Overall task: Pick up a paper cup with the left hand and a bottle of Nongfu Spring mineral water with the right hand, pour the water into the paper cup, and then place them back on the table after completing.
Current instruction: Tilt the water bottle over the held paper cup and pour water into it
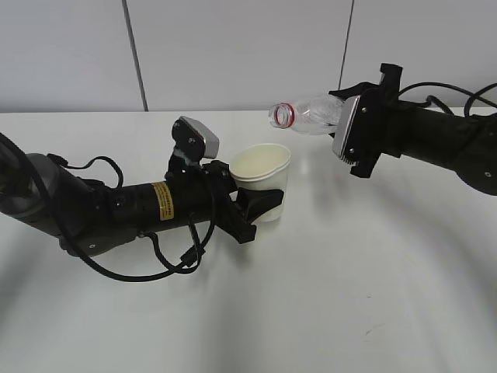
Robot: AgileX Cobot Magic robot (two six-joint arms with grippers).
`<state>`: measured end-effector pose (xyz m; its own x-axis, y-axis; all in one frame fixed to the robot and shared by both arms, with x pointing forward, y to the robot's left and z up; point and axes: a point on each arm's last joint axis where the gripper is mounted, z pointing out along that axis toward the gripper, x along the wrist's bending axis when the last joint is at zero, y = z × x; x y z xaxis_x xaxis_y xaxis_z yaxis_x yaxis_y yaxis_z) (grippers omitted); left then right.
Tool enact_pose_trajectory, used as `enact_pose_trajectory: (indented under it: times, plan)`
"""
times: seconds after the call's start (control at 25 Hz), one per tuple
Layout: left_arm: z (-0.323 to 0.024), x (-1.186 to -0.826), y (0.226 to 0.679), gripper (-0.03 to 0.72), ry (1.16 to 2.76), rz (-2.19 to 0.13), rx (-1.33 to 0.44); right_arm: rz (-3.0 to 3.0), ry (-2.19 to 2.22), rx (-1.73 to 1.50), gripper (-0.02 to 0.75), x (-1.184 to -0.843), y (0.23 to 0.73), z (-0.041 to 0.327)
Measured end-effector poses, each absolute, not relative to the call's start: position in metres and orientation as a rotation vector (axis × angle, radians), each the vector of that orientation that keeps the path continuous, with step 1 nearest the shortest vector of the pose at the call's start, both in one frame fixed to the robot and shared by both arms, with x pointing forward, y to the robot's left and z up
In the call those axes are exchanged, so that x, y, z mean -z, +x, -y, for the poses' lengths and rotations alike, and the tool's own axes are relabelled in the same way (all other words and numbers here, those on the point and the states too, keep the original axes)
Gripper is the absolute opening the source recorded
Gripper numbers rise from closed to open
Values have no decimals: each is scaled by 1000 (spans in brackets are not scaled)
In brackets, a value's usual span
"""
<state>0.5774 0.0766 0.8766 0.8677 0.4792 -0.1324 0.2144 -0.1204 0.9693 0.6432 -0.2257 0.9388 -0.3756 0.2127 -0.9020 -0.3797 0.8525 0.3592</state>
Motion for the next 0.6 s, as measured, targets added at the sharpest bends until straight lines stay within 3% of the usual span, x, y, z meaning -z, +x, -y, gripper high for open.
enact_pose_trajectory:
  times: [0.6]
  plan:
    - [-77,-877,577,375,1703,-538,-245,-1808,-221,-571,396,-941,643,225]
